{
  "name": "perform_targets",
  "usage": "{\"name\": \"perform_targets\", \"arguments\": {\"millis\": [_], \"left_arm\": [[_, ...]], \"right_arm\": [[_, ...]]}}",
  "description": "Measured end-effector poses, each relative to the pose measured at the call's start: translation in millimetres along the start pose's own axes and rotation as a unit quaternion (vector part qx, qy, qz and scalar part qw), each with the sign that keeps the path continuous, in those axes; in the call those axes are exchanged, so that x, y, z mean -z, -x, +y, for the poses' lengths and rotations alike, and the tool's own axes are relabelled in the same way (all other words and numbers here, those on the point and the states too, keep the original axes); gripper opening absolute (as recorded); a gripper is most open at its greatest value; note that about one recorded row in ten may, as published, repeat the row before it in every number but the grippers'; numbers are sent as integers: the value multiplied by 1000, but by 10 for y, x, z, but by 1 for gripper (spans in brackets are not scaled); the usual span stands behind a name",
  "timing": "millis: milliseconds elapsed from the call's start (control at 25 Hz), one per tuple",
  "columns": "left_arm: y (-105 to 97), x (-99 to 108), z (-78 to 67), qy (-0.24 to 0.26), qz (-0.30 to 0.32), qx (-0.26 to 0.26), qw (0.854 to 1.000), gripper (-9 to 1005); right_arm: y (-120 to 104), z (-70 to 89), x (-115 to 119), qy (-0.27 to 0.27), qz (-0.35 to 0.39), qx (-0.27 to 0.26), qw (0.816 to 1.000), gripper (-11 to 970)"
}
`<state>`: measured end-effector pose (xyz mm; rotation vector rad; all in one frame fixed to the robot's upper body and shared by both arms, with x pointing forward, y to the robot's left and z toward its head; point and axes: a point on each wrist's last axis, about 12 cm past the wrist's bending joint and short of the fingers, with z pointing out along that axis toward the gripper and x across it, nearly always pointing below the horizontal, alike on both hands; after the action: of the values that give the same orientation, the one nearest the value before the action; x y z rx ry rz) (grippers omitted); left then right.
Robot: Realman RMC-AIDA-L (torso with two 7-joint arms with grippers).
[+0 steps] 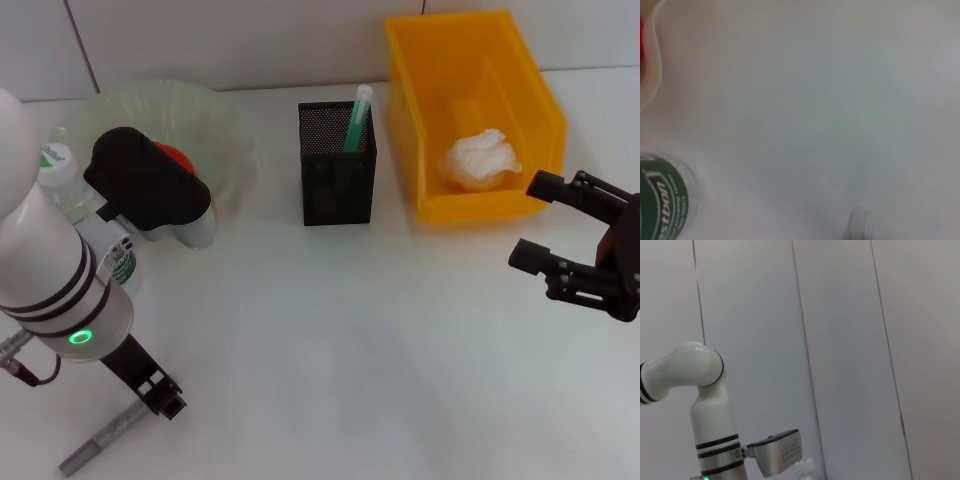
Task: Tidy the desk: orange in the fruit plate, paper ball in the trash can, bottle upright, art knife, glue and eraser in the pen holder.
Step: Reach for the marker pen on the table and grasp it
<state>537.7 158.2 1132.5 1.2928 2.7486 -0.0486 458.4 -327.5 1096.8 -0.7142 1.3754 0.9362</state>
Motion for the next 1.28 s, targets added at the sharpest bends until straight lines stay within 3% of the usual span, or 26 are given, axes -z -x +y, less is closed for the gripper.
{"name": "perform_targets", "arguments": {"millis": [360,600,1280], "left_arm": [[-3,-3,-9,-2,2,0,1000,472],[20,14,-16,-1,4,-5,1000,385],[55,-15,-13,-8,19,-7,1000,377]], "right_arm": [[1,-2,0,0,0,0,1000,832],[0,-1,1,0,0,0,1000,832],[-12,12,14,-3,0,-2,1000,832]]}}
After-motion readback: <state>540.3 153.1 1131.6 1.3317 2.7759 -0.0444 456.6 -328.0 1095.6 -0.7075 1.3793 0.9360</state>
